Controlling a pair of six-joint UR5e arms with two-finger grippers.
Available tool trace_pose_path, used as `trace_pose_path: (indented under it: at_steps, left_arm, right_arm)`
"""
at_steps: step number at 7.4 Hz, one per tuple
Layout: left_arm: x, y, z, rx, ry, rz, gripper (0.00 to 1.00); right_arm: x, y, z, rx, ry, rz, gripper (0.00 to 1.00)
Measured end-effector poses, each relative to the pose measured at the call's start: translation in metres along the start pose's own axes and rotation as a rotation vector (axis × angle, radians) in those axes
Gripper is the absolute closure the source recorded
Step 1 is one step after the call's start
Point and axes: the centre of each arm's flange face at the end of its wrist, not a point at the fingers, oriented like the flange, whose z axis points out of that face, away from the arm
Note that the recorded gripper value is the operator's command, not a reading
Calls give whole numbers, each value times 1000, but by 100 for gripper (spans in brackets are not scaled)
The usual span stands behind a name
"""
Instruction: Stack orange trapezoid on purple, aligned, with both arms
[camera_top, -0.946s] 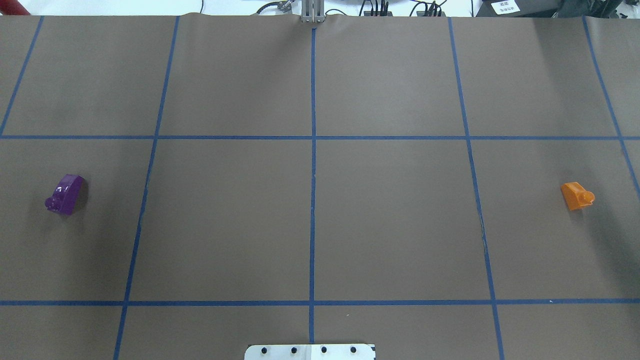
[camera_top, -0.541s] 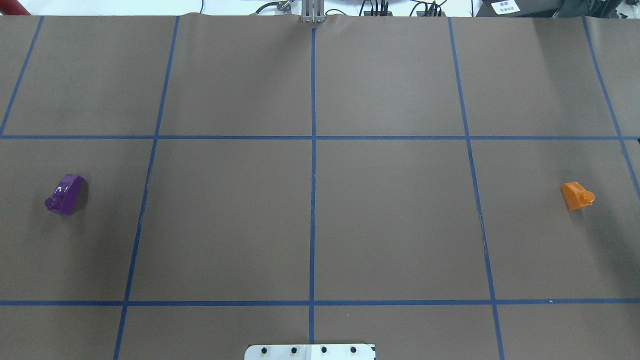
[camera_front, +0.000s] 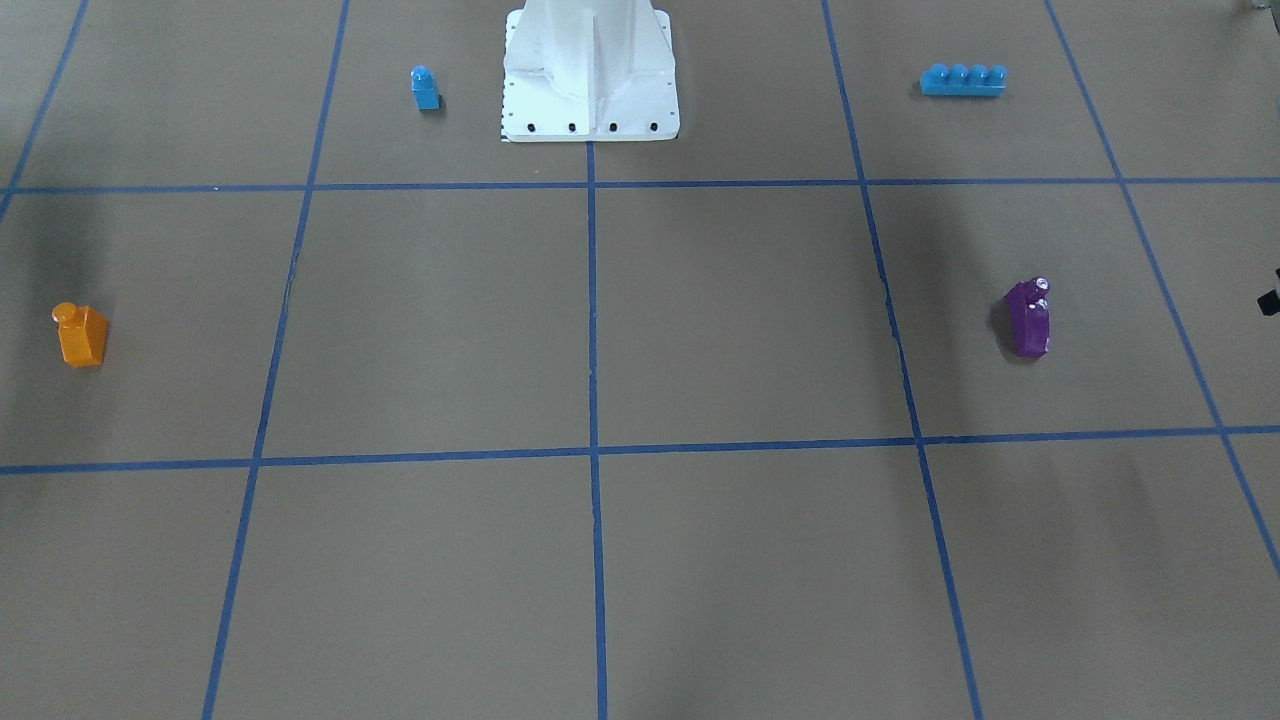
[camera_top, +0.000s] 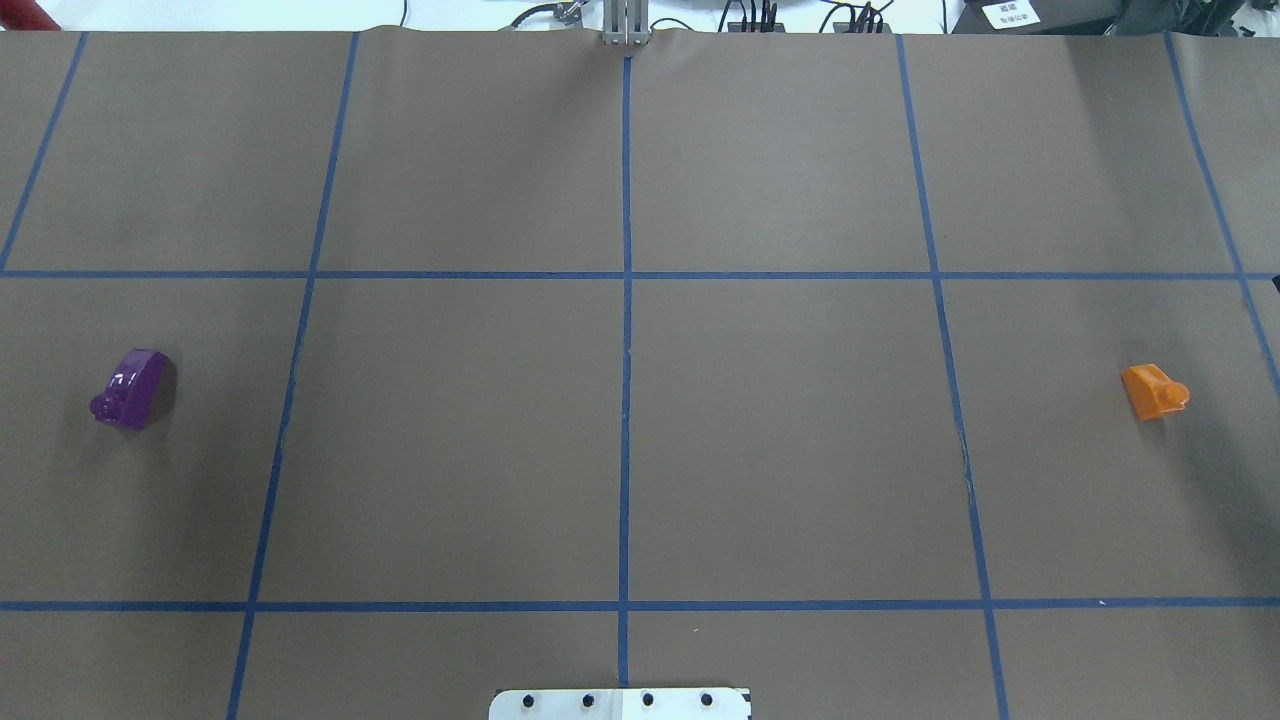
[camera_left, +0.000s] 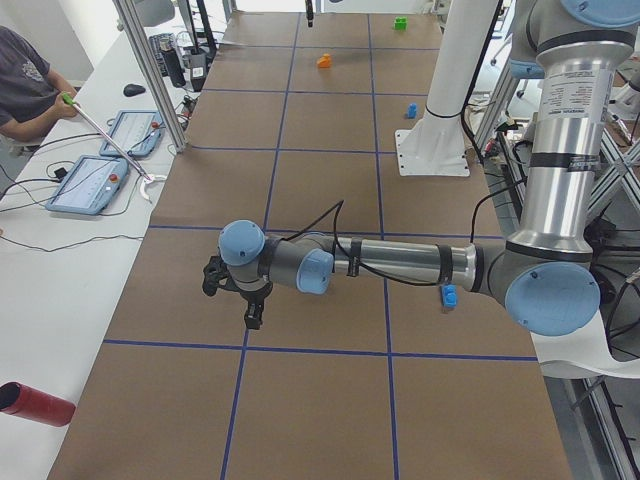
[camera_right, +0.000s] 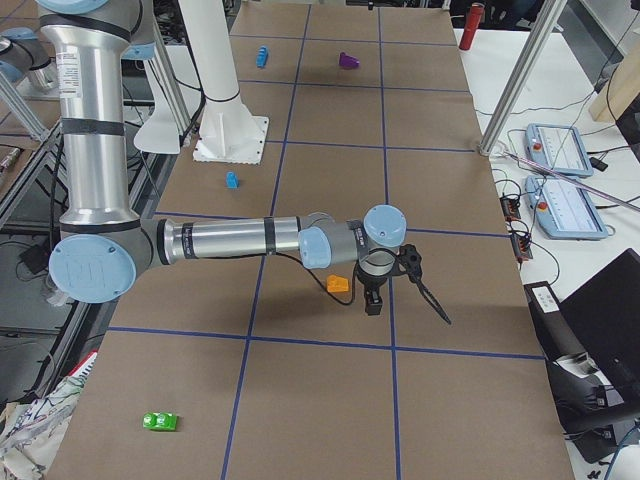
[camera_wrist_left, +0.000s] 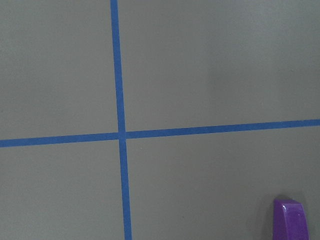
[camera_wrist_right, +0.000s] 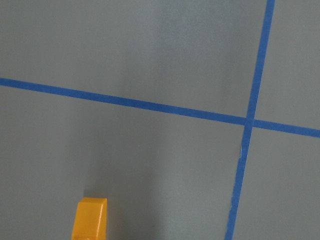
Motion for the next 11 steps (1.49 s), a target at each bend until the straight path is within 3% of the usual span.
trace_pose_path:
  at_steps: [4, 7, 9, 11]
  left_arm:
    - [10, 0, 4, 36, 18, 62, 0]
    - [16, 2, 14, 23, 15, 80, 0]
    - [56, -1, 43, -29, 30, 124, 0]
    - [138, 4, 77, -48, 15, 78, 0]
  right_arm:
    - [0, 0, 3, -6, -1, 0, 0]
    - [-6, -4, -1, 3, -4, -16, 0]
    - [-7, -5, 0, 2, -5, -18, 0]
    - [-8, -5, 2, -4, -13, -17, 0]
